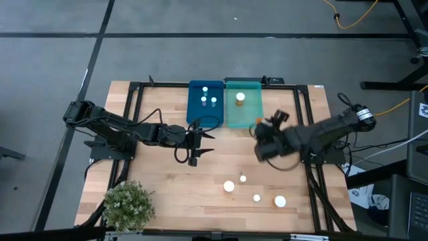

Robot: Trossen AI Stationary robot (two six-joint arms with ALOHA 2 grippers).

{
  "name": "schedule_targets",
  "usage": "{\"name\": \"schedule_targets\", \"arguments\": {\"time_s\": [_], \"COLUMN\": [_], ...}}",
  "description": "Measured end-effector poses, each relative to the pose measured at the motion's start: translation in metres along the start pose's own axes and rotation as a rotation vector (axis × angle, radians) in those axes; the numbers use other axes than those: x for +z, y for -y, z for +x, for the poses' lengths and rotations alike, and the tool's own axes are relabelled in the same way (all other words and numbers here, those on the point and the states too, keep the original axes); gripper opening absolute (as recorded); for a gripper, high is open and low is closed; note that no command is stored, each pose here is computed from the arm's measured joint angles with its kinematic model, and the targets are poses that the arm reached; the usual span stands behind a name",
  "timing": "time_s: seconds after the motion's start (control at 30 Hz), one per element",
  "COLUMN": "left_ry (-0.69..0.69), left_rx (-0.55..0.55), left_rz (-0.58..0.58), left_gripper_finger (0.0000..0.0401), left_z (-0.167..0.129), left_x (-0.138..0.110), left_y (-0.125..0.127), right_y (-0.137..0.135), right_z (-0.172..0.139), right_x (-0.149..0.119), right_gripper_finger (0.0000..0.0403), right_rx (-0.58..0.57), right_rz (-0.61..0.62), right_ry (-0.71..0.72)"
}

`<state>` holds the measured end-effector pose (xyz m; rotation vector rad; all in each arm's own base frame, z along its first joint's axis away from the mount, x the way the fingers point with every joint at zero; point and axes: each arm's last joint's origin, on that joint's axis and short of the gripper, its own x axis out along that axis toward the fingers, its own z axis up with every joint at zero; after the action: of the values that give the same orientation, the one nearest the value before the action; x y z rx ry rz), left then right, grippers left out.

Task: Pick and place medicine bottles into bin by pill shape (circle, oval)
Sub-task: Put the orange pill bottle into the light blue bin

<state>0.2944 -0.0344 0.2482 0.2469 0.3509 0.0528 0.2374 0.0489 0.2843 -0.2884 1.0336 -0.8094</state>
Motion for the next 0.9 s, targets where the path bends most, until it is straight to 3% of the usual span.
{"name": "schedule_targets", "arguments": {"time_s": [0.13, 0.33, 0.53, 0.73, 0.9], "left_ry": [0.0, 0.0, 0.0, 0.0, 0.001], "left_rx": [0.0, -0.001, -0.001, 0.0, 0.0], "left_rz": [0.0, 0.0, 0.0, -0.001, -0.001], "left_gripper_finger": [0.0202, 0.0202, 0.0202, 0.0202, 0.0202], "left_z": [0.0, 0.0, 0.0, 0.0, 0.0], "left_x": [0.0, 0.0, 0.0, 0.0, 0.0], "left_y": [0.0, 0.0, 0.0, 0.0, 0.0], "right_y": [0.027, 0.068, 0.101, 0.104, 0.093], "right_z": [0.036, 0.106, 0.159, 0.195, 0.214], "right_x": [0.024, 0.04, 0.024, 0.01, 0.01], "right_gripper_finger": [0.0209, 0.0209, 0.0209, 0.021, 0.021], "right_rx": [-0.021, 0.185, 0.384, 0.406, 0.419], "right_rz": [0.072, 0.162, 0.321, 0.364, 0.33], "right_ry": [-0.049, -0.088, -0.099, -0.2, -0.225]}}
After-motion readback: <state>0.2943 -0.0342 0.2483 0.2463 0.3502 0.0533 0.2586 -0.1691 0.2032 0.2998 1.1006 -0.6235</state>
